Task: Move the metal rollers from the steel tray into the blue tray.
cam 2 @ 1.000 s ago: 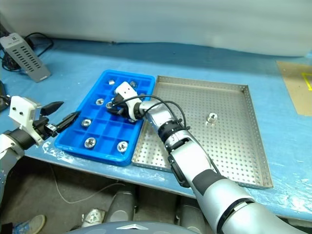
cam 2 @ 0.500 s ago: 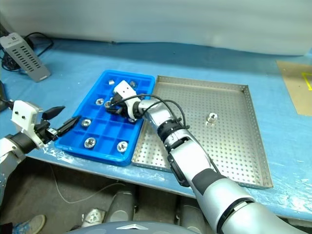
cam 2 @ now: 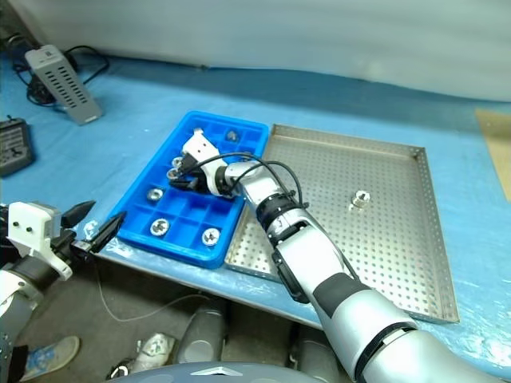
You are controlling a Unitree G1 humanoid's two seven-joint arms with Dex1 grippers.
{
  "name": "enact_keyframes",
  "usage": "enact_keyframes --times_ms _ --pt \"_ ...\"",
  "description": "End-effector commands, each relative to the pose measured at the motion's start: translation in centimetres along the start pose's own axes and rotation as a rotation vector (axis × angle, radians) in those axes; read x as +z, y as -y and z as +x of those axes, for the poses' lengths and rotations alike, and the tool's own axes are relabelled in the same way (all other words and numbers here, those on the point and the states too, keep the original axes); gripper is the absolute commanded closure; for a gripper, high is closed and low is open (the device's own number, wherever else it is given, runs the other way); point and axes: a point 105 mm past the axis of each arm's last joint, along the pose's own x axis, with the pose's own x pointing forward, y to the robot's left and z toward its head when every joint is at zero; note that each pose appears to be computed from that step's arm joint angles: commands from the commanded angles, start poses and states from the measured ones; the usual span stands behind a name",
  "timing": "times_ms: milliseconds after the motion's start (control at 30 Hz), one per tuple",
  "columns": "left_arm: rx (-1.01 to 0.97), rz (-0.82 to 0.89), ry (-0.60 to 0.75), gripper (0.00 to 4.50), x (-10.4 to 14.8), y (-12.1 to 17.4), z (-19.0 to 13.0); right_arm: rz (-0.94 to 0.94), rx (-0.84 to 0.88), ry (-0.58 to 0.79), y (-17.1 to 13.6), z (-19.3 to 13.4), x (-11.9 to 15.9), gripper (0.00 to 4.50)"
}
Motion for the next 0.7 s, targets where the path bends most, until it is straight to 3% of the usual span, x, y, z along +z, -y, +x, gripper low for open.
enact_keyframes --times_ms 33,333,700 --pt "0.045 0.039 0.054 1.01 1.5 -0.1 -1.1 -0.079 0.214 0.115 -7.7 5.0 5.3 2.91" --pt "0.068 0.038 0.045 1.01 1.3 0.0 -1.9 -0.081 0.133 0.125 -5.9 4.5 6.0 2.91" --pt "-0.048 0.036 0.058 1.01 1.6 0.3 1.2 -0.066 0.000 0.084 -2.1 2.7 4.8 2.91"
